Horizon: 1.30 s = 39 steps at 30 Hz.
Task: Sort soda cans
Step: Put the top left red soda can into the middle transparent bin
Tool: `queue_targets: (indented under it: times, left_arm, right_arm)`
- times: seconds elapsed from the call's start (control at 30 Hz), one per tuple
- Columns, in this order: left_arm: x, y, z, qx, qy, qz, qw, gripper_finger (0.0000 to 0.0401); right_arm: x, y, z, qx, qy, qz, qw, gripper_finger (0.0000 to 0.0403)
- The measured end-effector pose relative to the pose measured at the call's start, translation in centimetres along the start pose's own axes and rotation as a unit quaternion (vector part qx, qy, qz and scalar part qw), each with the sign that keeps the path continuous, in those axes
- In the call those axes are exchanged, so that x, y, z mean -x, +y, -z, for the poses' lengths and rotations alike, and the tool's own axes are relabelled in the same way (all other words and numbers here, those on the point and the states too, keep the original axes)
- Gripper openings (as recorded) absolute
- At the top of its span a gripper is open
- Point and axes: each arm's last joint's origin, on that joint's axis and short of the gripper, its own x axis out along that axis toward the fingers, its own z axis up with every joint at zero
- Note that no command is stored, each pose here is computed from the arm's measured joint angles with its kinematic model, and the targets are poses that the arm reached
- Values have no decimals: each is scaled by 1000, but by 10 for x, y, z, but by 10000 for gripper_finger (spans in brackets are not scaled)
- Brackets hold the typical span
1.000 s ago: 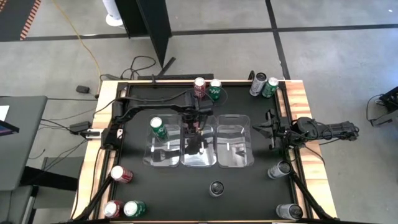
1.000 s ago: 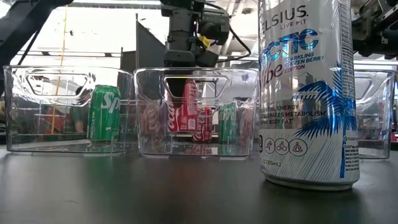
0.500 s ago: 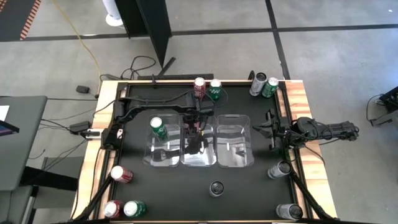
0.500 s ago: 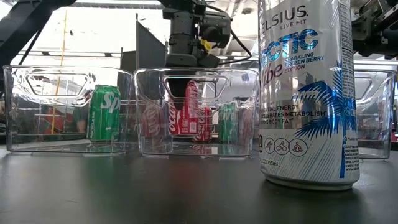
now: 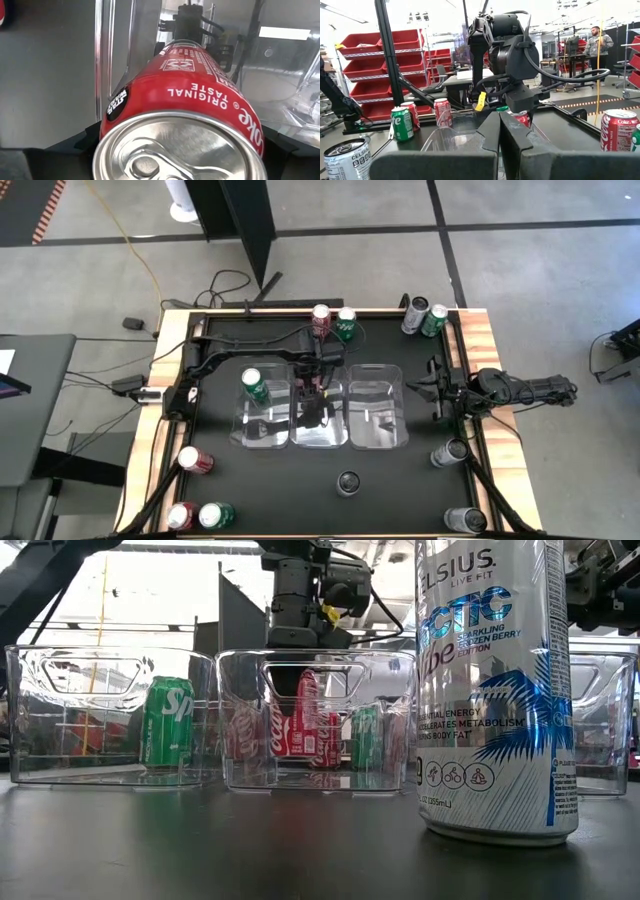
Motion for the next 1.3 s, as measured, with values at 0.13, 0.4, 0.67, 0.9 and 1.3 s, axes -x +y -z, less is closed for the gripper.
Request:
queue_targets:
  times: [0.13,0.4,0.67,0.9,1.3]
  left_arm:
    - [0,0,0,2,0,0,1000,320]
    - [0,0,0,10,0,-1,1000,323]
    - [0,0,0,22,0,-1,1000,324]
    - [0,-1,-1,62,-5,24,998,325]
    - [0,0,-2,87,-12,11,996,312]
  right_arm:
    - [0,0,0,0,0,0,1000,29]
    - [0,0,0,0,0,0,1000,29]
    - [0,0,0,0,0,0,1000,29]
    - [0,0,0,0,0,0,1000,29]
    - [0,0,0,-3,0,0,1000,29]
